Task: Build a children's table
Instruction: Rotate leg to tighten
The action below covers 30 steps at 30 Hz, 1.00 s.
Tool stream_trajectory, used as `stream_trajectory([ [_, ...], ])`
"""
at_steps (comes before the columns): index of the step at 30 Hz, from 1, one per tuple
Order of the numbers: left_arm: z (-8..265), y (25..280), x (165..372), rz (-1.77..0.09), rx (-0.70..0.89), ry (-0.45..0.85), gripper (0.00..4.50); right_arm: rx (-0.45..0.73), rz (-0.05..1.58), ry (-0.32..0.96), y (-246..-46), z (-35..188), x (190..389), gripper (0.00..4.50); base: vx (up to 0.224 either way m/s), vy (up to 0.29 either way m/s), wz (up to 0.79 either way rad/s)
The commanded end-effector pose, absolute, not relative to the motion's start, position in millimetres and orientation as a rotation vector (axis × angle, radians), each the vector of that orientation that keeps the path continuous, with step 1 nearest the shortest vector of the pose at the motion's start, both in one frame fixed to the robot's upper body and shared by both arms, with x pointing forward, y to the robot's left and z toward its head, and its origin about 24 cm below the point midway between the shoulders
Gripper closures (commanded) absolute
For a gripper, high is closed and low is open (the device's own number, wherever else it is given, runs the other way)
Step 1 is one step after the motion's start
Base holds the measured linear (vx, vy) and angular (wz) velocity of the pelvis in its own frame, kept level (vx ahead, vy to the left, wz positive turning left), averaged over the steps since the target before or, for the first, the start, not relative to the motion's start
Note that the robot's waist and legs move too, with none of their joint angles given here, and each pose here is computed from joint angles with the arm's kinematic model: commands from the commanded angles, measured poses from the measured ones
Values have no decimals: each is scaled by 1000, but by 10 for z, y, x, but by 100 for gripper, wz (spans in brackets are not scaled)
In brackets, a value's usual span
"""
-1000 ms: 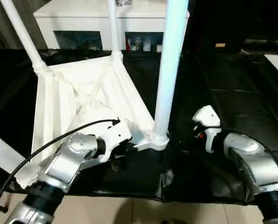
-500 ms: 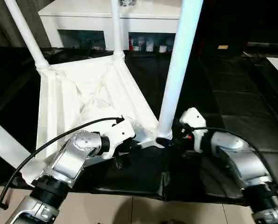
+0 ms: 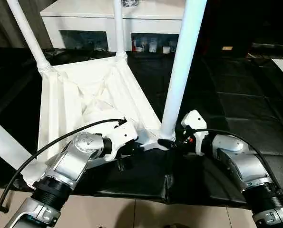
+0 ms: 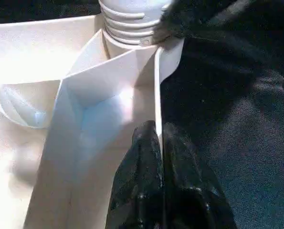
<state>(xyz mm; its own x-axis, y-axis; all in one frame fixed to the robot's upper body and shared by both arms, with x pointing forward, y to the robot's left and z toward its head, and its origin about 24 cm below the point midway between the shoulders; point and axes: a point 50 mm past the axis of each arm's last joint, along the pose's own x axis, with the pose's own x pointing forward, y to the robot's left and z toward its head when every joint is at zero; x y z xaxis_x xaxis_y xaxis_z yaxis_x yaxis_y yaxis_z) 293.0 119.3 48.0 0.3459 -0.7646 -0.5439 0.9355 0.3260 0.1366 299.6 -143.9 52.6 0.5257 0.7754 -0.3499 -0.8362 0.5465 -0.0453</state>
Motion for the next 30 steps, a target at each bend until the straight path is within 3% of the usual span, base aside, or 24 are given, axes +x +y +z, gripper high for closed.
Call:
stream_trajectory([
  [1, 486, 1281, 2982, -1115, 510, 438, 450, -209, 984, 302, -1451, 535, 2998, 139, 0, 0, 0],
  [7, 479, 1290, 2981, -1114, 509, 443, 450, -209, 995, 328, -1473, 489, 2970, 180, 0, 0, 0],
  [19, 477, 1312, 2993, -1093, 494, 452, 450, -184, 996, 383, -1499, 391, 2926, 183, 0, 0, 0],
  [23, 485, 1216, 3087, -1001, 435, 443, 450, -147, 651, 384, -1535, 305, 3129, 183, 0, 0, 0],
  [25, 484, 1196, 3104, -987, 430, 444, 450, -131, 599, 390, -1532, 284, 3147, 184, 0, 0, 0],
  [27, 497, 1064, 3225, -894, 407, 427, 450, -80, 400, 429, -1453, 160, 3171, 184, 0, 0, 0],
  [30, 508, 975, 3294, -848, 398, 419, 450, -52, 319, 447, -1364, 102, 3184, 185, 0, 0, 0],
])
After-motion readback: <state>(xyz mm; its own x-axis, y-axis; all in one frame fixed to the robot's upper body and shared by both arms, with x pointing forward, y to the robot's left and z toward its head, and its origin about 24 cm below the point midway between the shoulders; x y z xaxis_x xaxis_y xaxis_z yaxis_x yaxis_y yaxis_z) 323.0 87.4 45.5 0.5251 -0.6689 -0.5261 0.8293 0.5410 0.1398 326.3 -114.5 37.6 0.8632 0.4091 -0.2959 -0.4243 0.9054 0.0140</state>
